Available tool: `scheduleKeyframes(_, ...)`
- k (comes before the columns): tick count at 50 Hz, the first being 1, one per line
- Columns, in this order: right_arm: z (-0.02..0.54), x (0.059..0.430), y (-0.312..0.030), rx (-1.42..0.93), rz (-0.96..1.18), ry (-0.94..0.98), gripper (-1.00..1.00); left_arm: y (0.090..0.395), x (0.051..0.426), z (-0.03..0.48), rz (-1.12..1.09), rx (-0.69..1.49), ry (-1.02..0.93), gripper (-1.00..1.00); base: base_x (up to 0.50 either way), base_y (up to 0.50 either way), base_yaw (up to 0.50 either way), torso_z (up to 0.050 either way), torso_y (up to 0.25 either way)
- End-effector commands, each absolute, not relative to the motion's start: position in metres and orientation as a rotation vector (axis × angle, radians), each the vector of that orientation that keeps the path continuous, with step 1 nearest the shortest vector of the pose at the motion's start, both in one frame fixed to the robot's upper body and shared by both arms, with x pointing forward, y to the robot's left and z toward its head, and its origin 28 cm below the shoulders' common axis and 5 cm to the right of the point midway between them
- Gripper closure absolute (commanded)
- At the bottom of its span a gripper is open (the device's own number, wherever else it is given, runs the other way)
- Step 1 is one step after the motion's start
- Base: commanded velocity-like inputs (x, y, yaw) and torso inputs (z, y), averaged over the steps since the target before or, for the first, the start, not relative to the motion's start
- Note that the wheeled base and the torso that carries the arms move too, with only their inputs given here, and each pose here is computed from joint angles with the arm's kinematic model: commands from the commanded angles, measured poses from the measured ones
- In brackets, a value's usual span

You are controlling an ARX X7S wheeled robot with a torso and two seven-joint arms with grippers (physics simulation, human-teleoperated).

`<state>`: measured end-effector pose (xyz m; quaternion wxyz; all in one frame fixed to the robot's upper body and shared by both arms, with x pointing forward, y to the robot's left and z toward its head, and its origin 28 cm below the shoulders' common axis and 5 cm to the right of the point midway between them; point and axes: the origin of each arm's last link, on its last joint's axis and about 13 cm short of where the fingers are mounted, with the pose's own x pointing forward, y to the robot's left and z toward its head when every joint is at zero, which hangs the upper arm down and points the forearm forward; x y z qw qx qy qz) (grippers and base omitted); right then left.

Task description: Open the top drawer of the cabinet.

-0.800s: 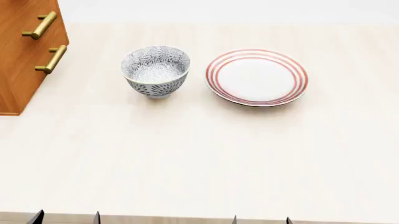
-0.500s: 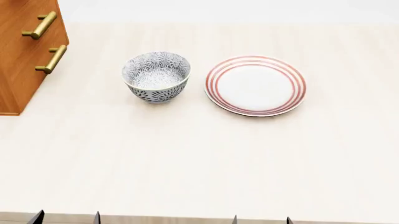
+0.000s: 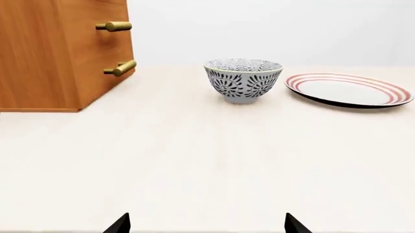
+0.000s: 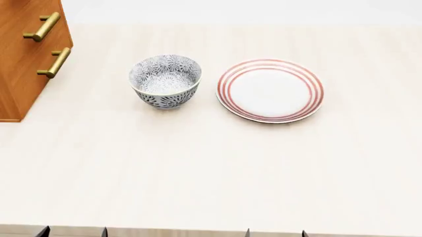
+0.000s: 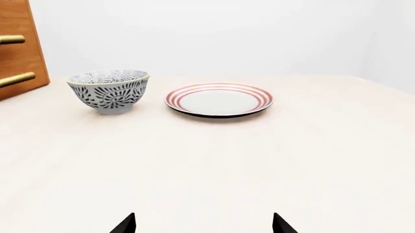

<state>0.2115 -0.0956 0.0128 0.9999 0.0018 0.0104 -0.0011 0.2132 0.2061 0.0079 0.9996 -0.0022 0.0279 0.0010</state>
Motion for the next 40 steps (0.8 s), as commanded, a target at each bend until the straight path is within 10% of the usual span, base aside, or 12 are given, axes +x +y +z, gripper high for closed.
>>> scheduleKeyframes(1,0.0127,0.2123,-0.0960,0.007,-0.005,0.023,-1.00,0.2058,0.2140,0.0085,0.009,0.002,0.057,-1.00,0.00,0.00,0.00,0.000,0.000)
scheduleKeyframes(40,0.0137,0.2104,-0.0946,0.013,0.008,0.013,-1.00,0.2065,0.2150,0.0123,0.010,-0.022,0.064,-1.00,0.00,0.00,0.00,0.047,0.000)
